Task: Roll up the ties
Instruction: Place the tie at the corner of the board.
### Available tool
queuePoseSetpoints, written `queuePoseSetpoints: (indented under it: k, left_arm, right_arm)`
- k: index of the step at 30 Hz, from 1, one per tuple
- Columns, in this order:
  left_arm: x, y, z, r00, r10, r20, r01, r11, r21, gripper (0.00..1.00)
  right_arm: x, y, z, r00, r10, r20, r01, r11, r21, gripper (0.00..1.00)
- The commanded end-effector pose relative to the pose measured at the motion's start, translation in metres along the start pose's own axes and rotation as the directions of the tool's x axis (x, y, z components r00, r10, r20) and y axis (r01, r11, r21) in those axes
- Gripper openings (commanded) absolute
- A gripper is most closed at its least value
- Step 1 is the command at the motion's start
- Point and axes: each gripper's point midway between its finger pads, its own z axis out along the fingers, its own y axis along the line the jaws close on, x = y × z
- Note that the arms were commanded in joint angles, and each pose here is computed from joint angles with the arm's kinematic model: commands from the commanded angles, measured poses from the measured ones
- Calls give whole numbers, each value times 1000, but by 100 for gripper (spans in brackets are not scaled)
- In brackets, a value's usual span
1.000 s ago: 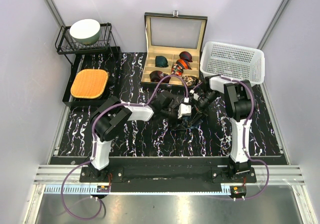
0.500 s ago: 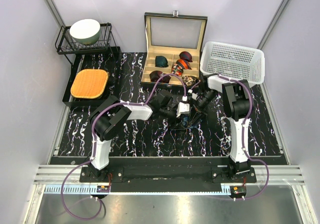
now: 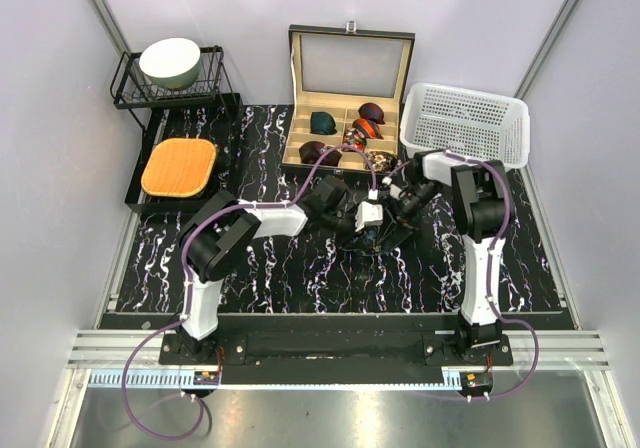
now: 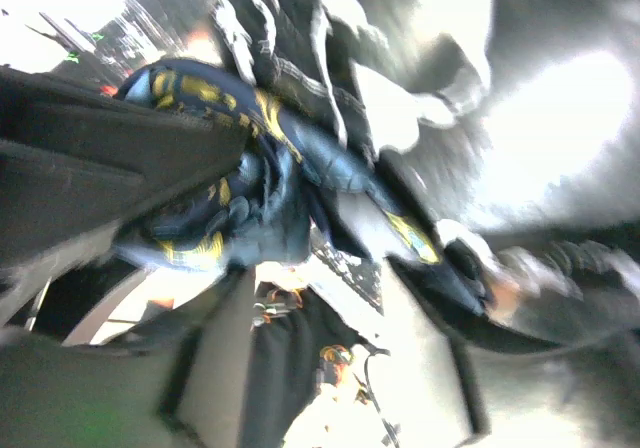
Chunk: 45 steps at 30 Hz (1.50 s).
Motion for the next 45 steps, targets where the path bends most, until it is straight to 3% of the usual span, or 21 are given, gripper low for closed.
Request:
queuePoseSetpoints:
  k: [1, 4, 6, 9, 18, 27, 33, 38, 45]
  left_arm:
    - [62, -23, -9, 957, -74, -282, 73, 997, -14, 2]
    - [78, -31, -9, 930, -75, -359, 76, 997, -12, 0]
    - [82, -36, -8, 917, -75, -391, 81, 997, -3, 0]
    - [89, -39, -6, 900, -90, -426, 101, 995, 4, 0]
    - [80, -33, 0, 899, -103, -426, 115, 993, 3, 0]
    - [86, -36, 2, 892, -136, -430, 148, 989, -4, 0]
    - [85, -35, 3, 894, -138, -427, 150, 989, -5, 0]
    - [85, -35, 5, 892, -140, -429, 154, 988, -4, 0]
    - [84, -35, 5, 892, -143, -428, 159, 987, 1, 1]
  right_arm:
    - [-19, 2, -36, 983, -32, 180, 42, 998, -54, 64]
    - [-18, -1, -60, 965, -37, 261, 58, 996, -73, 79]
    - [-17, -9, -66, 954, -24, 299, 43, 997, -58, 82]
    - [-27, -19, -62, 940, -7, 341, 22, 999, -38, 100]
    - [-36, -37, -19, 957, 14, 289, -14, 1000, -3, 100]
    - [-22, 14, -10, 975, -8, 221, 81, 943, -324, 88]
    - [-10, 32, -23, 964, -67, 258, 158, 923, -352, 84]
    - [-5, 31, -20, 964, -83, 254, 170, 925, -340, 93]
    - [0, 38, -13, 963, -133, 234, 205, 925, -319, 82]
